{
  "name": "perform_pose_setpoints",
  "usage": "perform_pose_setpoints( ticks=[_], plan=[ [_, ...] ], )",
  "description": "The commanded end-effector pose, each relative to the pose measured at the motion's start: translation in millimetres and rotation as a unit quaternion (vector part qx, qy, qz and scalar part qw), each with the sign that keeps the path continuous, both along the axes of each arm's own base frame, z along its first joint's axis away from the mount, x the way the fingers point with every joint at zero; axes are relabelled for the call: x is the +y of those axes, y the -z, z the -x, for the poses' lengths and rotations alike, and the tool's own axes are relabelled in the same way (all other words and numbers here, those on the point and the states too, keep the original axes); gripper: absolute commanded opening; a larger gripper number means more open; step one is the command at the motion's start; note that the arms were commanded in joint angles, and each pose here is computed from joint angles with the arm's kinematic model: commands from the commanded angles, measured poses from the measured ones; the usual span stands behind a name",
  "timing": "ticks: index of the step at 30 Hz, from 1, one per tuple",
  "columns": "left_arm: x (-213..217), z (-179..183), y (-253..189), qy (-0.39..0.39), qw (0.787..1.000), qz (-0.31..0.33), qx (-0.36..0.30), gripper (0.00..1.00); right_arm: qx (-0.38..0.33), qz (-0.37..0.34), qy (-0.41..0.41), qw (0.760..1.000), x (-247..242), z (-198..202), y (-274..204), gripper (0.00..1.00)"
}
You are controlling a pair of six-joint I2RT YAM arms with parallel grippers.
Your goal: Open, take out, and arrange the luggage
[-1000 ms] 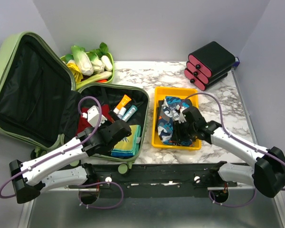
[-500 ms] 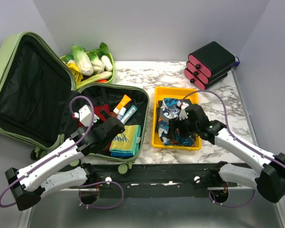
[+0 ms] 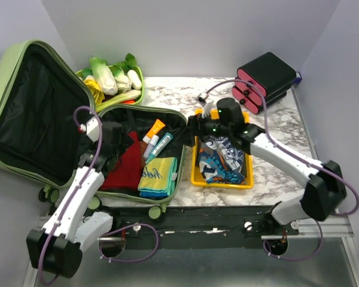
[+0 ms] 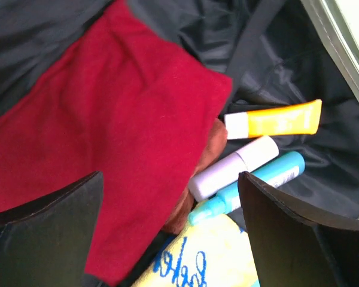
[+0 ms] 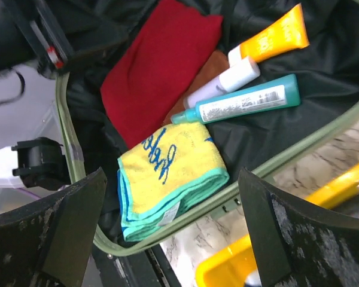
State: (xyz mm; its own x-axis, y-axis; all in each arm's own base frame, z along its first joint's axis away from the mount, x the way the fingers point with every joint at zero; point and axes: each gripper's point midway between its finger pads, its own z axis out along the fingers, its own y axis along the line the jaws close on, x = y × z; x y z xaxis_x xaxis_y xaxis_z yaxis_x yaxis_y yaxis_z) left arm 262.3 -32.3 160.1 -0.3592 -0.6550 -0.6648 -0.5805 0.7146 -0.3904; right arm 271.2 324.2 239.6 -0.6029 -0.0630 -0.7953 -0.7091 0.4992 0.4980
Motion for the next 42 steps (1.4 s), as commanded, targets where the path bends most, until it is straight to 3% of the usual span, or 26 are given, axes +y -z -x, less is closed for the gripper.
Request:
perform_pose_setpoints(
  ticks=[1, 2, 5, 9, 12, 18, 23, 28, 35, 40, 42],
  plan=[
    [-28, -67, -42, 0.198, 0.979, -0.036, -0.032, 0.99, 0.05, -0.005, -0.035, 0.998, 36, 7, 16, 0.99],
    [-27, -76, -20, 0.218, 0.975, -0.049, 0.022, 0.99, 0.063, 0.003, -0.028, 0.998, 34, 9, 27, 0.99],
    [-29, -95, -7, 0.28, 0.955, -0.064, 0.08, 0.97, 0.062, 0.028, 0.012, 0.998, 19, 5, 45, 0.99],
    [-35, -109, 0, 0.346, 0.93, -0.094, 0.085, 0.95, 0.051, 0.076, 0.055, 0.994, -9, 8, 66, 0.99],
    [-19, -113, 10, 0.331, 0.928, -0.131, 0.114, 0.95, 0.043, 0.105, 0.087, 0.99, -32, 13, 75, 0.99],
    [-22, -114, 46, 0.324, 0.922, -0.108, 0.183, 0.8, 0.025, 0.14, 0.136, 0.98, -72, 27, 85, 1.0],
    [-8, -109, 71, 0.29, 0.915, -0.128, 0.248, 0.78, 0.013, 0.164, 0.158, 0.974, -96, 36, 93, 1.0],
    [-3, -110, 81, 0.253, 0.921, -0.132, 0.264, 0.76, 0.005, 0.175, 0.171, 0.97, -112, 44, 100, 1.0],
    [11, -98, 107, 0.224, 0.907, -0.149, 0.325, 0.66, 0.002, 0.186, 0.196, 0.963, -127, 47, 107, 1.0],
    [2, -99, 113, 0.236, 0.91, -0.128, 0.316, 0.65, -0.002, 0.184, 0.199, 0.963, -128, 46, 104, 1.0],
    [-2, -100, 113, 0.244, 0.911, -0.12, 0.311, 0.53, -0.002, 0.186, 0.201, 0.962, -128, 46, 105, 1.0]
  ],
)
